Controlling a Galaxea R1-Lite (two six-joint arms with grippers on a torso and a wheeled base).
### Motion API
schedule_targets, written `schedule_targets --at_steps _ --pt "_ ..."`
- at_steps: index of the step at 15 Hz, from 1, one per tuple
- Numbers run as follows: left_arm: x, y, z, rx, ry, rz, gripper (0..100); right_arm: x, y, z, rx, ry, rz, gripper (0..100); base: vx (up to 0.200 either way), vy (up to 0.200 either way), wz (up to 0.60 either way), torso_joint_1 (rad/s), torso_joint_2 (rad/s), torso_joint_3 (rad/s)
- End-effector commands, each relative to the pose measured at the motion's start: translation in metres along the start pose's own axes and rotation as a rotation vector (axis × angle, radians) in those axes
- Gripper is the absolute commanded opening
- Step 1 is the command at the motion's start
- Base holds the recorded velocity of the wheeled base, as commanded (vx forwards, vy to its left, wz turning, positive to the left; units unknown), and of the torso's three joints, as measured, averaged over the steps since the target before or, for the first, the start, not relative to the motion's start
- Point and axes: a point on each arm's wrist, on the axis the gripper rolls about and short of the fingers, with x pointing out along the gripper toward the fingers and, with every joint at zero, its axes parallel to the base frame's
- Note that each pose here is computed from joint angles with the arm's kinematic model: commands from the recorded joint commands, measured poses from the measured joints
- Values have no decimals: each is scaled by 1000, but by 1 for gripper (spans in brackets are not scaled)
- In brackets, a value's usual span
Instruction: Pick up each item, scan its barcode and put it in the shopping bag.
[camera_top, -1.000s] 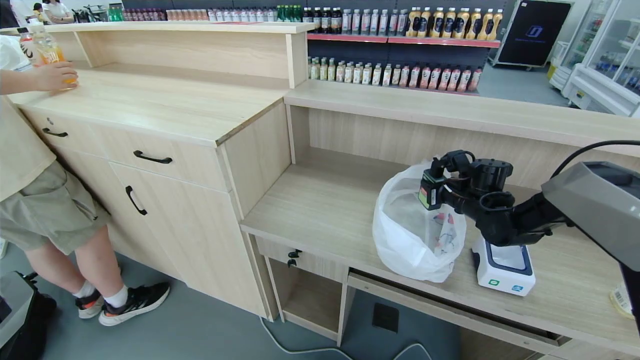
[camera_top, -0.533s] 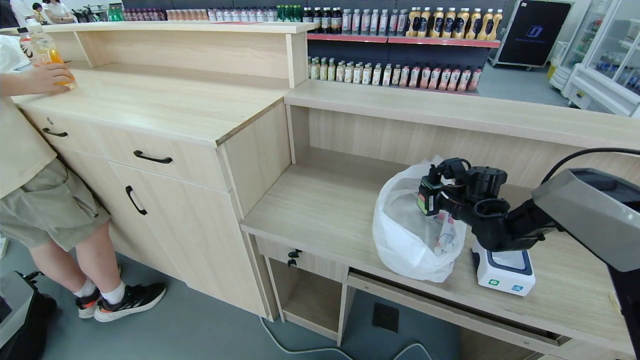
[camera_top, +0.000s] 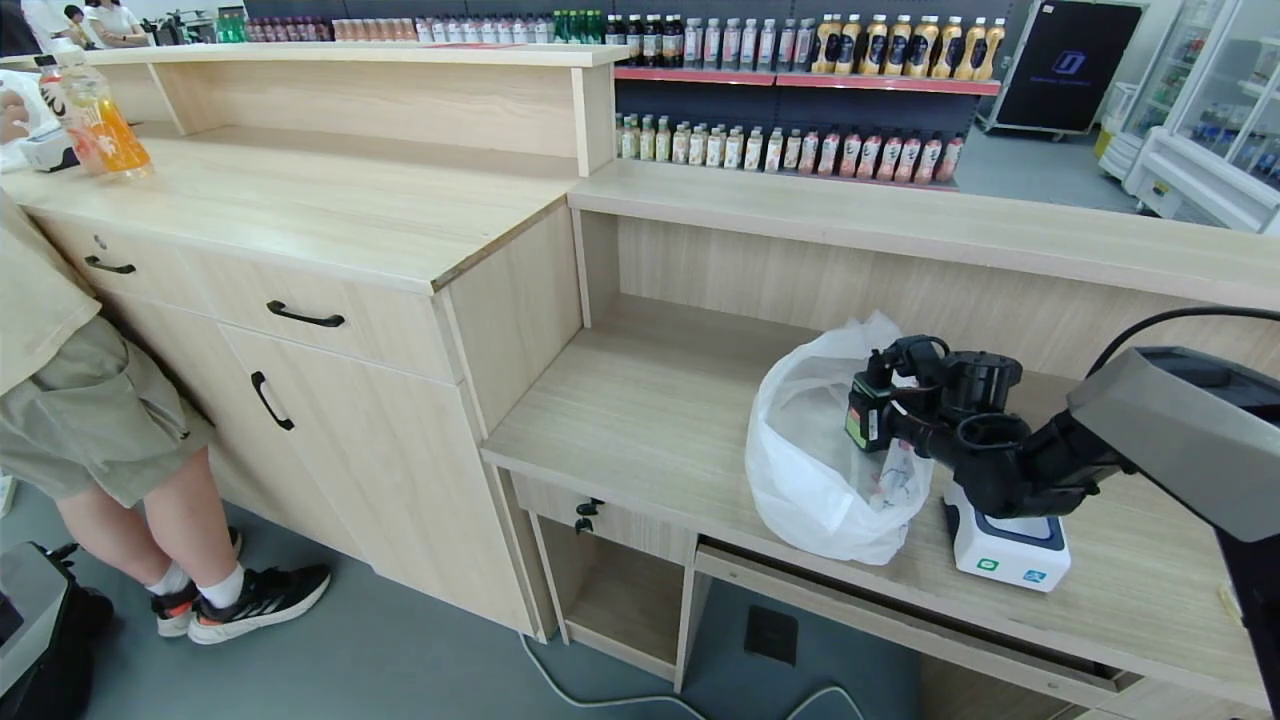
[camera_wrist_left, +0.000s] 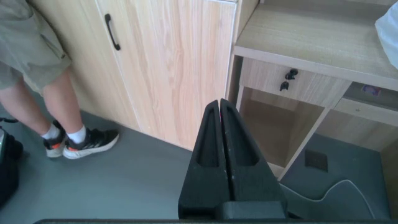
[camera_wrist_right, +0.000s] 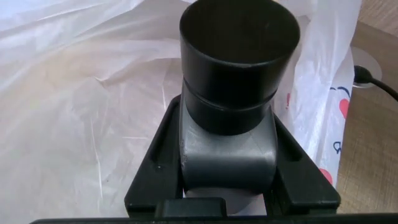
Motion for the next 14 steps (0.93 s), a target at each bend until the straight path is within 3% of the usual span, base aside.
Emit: schedule_targets --at_steps 1,3,4,7,12,14 --pt "0 0 0 -1 0 1 0 -1 -1 -1 0 7 0 0 0 0 0 0 0 0" --pt "0 0 0 1 0 1 0 -1 0 -2 1 10 0 0 0 0 0 0 0 0" --pt "0 0 0 1 0 1 0 -2 0 -4 1 16 1 100 0 0 0 0 0 0" --pt "0 0 0 1 0 1 0 -5 -2 -1 3 12 -2 100 0 0 0 0 0 0" --pt "0 0 0 1 0 1 0 -46 -11 54 -13 -72 -11 100 0 0 0 0 0 0" --pt "0 0 0 1 0 1 0 -83 -26 67 -24 -83 27 100 0 0 0 0 0 0"
